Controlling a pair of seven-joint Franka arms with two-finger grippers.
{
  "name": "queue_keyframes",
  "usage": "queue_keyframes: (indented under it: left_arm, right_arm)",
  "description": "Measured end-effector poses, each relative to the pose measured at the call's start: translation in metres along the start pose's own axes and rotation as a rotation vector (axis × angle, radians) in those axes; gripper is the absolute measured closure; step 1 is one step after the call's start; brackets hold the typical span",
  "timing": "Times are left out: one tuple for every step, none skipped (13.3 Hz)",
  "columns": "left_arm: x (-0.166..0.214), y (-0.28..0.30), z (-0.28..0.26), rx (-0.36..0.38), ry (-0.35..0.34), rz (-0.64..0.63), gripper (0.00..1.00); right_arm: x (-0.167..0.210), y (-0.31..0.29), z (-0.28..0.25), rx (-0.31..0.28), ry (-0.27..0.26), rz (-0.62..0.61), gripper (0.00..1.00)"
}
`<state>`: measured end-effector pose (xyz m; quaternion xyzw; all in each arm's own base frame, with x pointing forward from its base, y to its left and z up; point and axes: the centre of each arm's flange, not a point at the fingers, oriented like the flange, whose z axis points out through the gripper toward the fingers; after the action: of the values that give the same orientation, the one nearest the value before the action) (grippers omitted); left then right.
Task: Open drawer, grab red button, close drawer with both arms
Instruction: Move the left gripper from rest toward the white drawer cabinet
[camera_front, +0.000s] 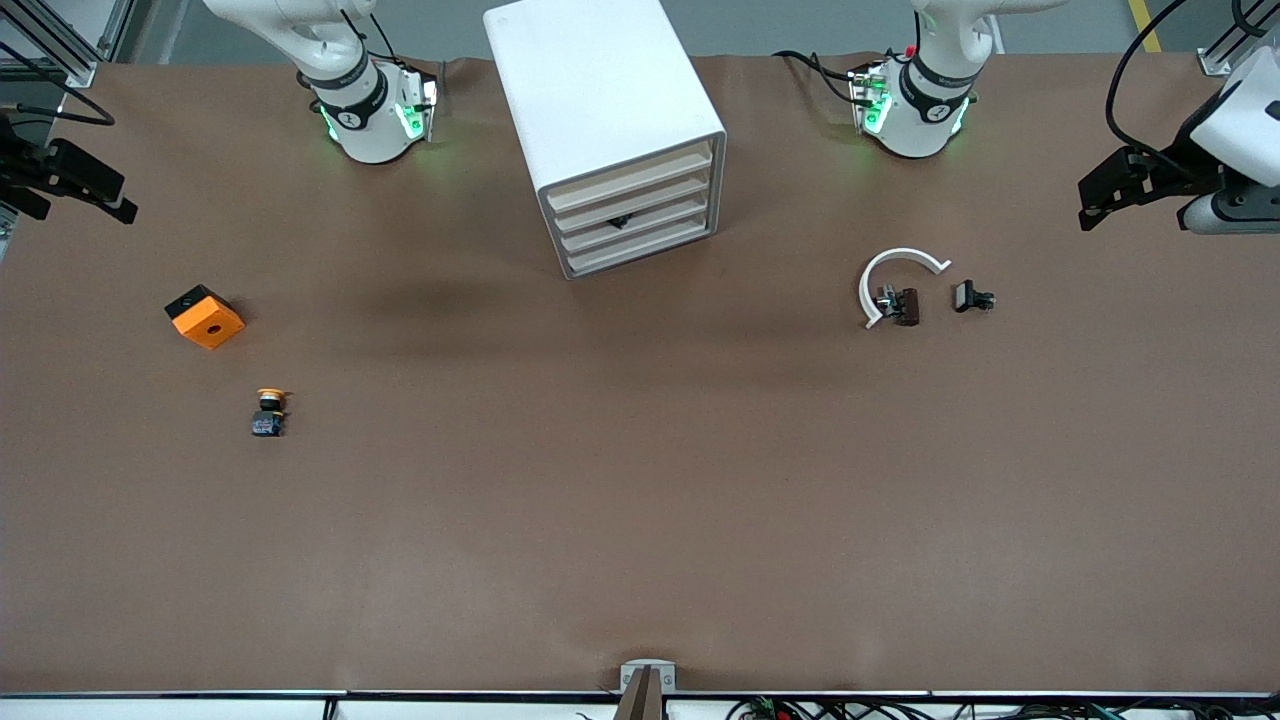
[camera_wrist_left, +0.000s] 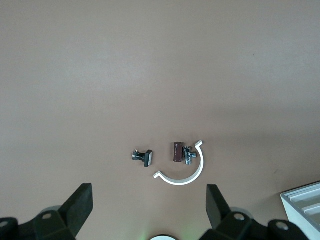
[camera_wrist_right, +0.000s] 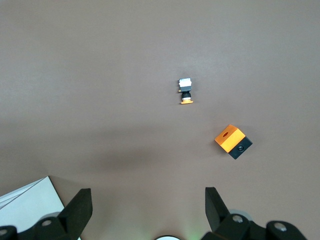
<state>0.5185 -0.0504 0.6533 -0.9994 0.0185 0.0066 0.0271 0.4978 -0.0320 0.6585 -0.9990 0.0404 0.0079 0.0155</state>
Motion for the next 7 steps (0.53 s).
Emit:
queue_keyframes:
  left_arm:
    - [0.000, 0.000, 0.000, 0.000, 0.000, 0.000, 0.00]
    - [0.000, 0.000, 0.000, 0.000, 0.000, 0.000, 0.00]
    - [0.000, 0.000, 0.000, 0.000, 0.000, 0.000, 0.00]
    - [0.000, 0.000, 0.001, 0.000, -0.002, 0.001, 0.00]
    - [0.001, 0.002, 0.002, 0.000, -0.005, 0.003, 0.00]
    - [0.004, 0.004, 0.007, -0.001, -0.015, 0.008, 0.00]
    - [0.009, 0.008, 0.016, -0.001, -0.031, 0.017, 0.00]
  right_arm:
    - [-0.001, 0.000, -0.001, 0.000, 0.002, 0.000, 0.00]
    - [-0.001, -0.001, -0.001, 0.000, 0.006, -0.002, 0.00]
    - [0.000, -0.001, -0.001, 0.000, 0.009, -0.002, 0.00]
    - [0.000, -0.001, -0.002, 0.000, 0.011, -0.002, 0.00]
    - [0.000, -0.001, -0.002, 0.000, 0.014, -0.002, 0.00]
    - [0.000, -0.001, -0.003, 0.000, 0.015, -0.002, 0.00]
    - [0.000, -0.001, -0.004, 0.001, 0.018, -0.002, 0.00]
